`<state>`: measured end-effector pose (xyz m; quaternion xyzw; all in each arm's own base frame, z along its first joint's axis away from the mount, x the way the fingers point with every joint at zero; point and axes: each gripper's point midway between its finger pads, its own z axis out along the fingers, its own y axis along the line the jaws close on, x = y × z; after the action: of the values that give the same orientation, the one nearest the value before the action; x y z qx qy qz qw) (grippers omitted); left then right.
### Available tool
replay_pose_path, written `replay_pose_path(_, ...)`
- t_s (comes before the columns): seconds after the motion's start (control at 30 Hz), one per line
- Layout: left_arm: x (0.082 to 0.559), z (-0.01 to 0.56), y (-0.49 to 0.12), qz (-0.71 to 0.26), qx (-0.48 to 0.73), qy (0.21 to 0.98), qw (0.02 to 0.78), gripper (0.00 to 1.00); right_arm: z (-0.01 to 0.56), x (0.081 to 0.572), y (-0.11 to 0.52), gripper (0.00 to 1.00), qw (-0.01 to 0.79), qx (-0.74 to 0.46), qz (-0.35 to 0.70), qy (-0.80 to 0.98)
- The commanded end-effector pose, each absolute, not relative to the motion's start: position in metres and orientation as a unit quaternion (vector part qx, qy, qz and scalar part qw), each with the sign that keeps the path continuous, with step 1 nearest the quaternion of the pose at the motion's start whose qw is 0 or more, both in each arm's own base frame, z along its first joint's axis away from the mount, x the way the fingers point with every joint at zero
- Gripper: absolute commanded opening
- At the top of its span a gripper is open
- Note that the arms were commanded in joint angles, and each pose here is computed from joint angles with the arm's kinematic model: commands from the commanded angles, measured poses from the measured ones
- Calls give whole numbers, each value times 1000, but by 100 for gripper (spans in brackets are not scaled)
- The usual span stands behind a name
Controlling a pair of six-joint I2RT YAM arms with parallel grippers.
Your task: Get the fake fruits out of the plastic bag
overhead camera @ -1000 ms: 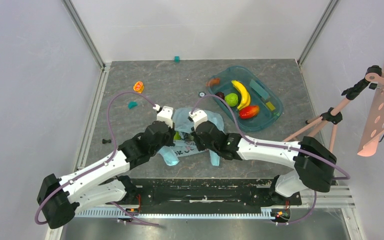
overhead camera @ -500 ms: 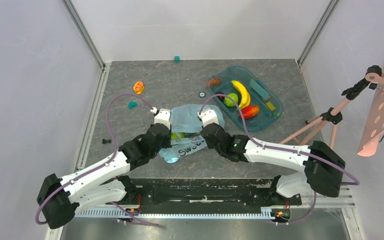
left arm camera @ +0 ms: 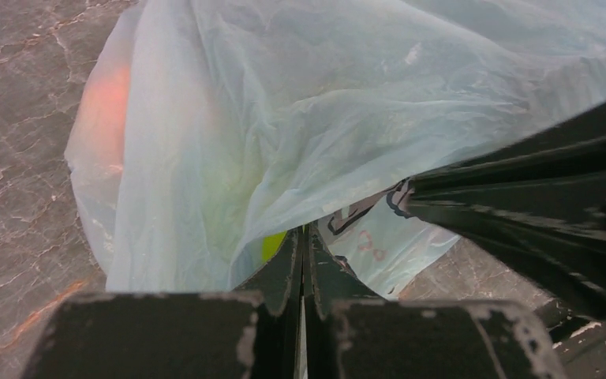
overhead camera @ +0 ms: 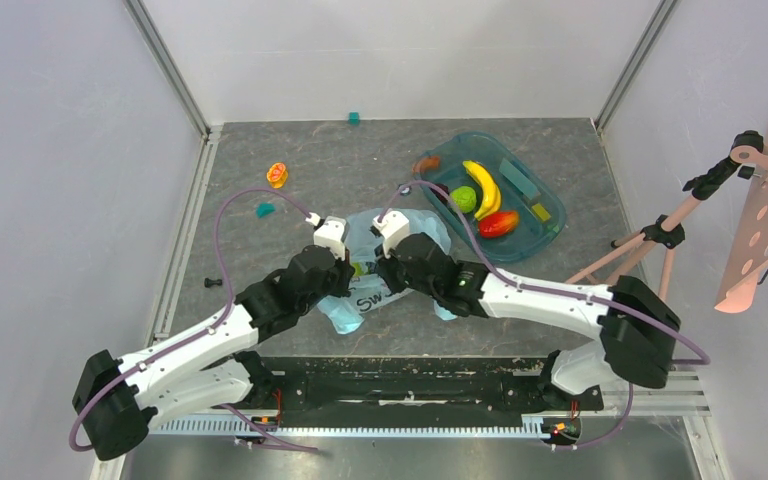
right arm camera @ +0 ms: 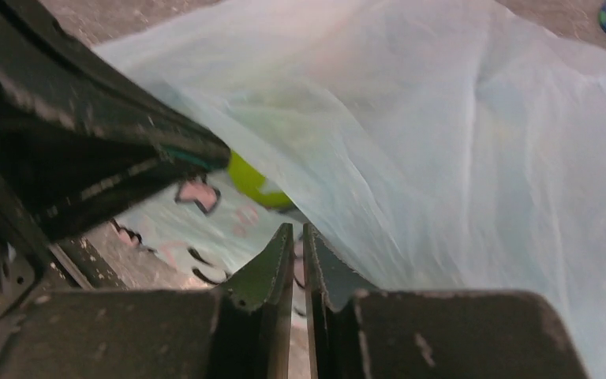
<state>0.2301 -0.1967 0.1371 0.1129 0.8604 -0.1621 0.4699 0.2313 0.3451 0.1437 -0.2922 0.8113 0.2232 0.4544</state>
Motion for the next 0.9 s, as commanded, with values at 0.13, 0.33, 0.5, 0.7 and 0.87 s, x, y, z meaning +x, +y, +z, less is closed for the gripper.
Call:
replay_pose_path(0.13,226,143,-208,-198,132,846,478,2,120,237,371,9,446,-296,243,809)
replay_pose_path(0.33,225,133,-201,-188,118,850,477,2,90,203,357,8,424,-317,254,809)
replay_pose_path(0.5,226,126,-196,-179,107,854,477,2,67,171,342,8,407,-327,253,815)
replay_pose_path(0.7,227,124,-194,-173,102,855,479,2,49,157,326,8,400,-314,242,826)
replay_pose_path(0.87,226,125,-196,-179,108,853,478,2,65,164,330,12,422,-308,241,818)
